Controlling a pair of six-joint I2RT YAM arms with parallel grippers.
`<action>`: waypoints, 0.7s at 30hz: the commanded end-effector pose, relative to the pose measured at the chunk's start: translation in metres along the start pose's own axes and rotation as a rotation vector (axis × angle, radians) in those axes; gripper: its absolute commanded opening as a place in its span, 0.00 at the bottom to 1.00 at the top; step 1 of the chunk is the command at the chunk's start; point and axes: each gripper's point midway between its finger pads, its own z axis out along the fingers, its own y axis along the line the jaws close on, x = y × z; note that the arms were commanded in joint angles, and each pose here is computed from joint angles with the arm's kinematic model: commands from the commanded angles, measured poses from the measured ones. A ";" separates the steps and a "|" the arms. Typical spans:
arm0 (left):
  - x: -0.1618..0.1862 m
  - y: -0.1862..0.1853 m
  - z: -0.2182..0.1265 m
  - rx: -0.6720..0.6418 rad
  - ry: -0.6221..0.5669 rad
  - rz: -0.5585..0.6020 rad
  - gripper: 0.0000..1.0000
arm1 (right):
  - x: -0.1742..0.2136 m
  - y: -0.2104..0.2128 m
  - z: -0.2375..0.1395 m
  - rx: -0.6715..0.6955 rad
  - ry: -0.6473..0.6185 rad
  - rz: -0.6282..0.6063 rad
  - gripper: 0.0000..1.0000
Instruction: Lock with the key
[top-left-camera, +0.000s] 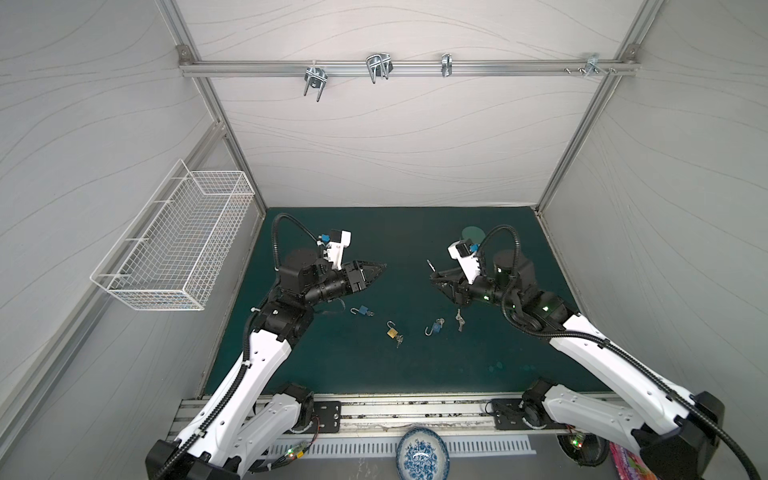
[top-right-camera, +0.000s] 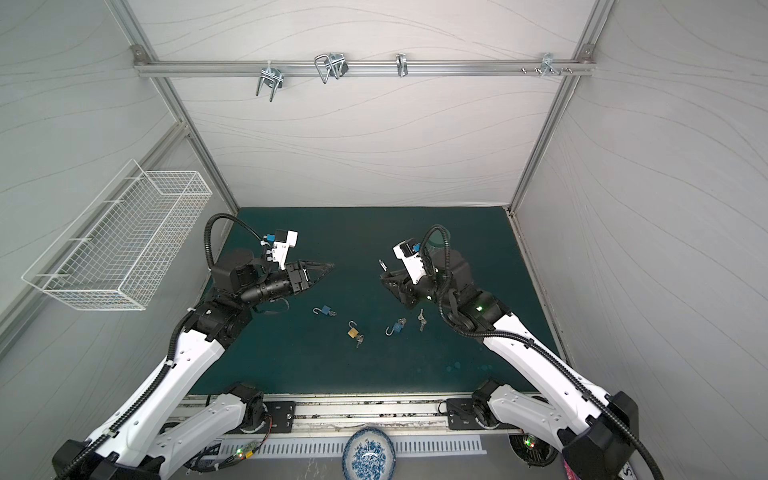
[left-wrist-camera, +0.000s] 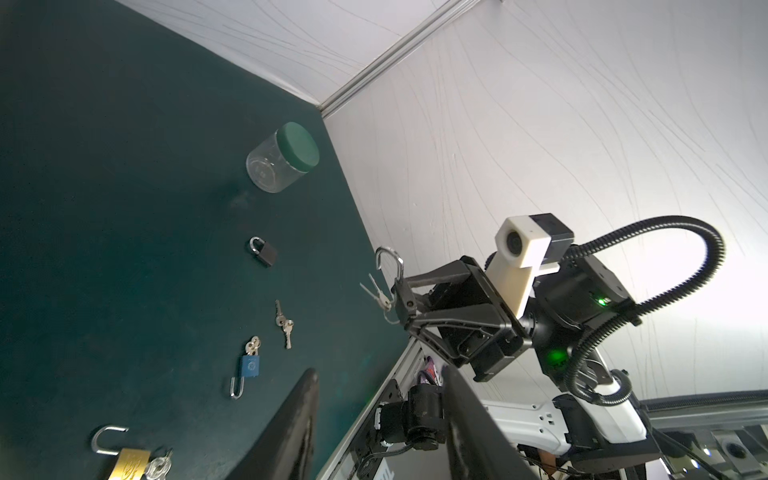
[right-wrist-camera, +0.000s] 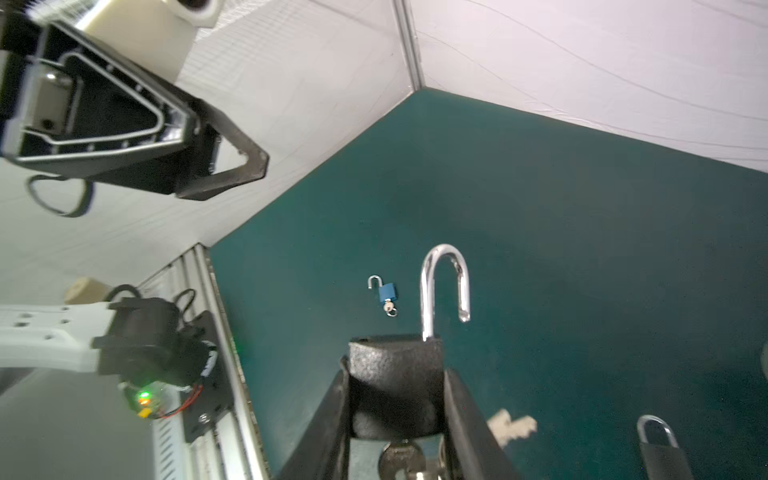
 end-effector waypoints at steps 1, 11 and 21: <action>-0.013 -0.044 0.001 0.133 -0.010 0.107 0.49 | -0.011 0.038 -0.014 -0.238 0.007 0.067 0.00; 0.005 -0.084 0.023 0.300 0.090 0.159 0.75 | -0.032 0.086 -0.024 -0.609 0.029 0.139 0.00; 0.028 -0.108 0.032 0.421 0.189 0.189 0.63 | -0.039 0.083 -0.023 -0.588 0.008 0.158 0.00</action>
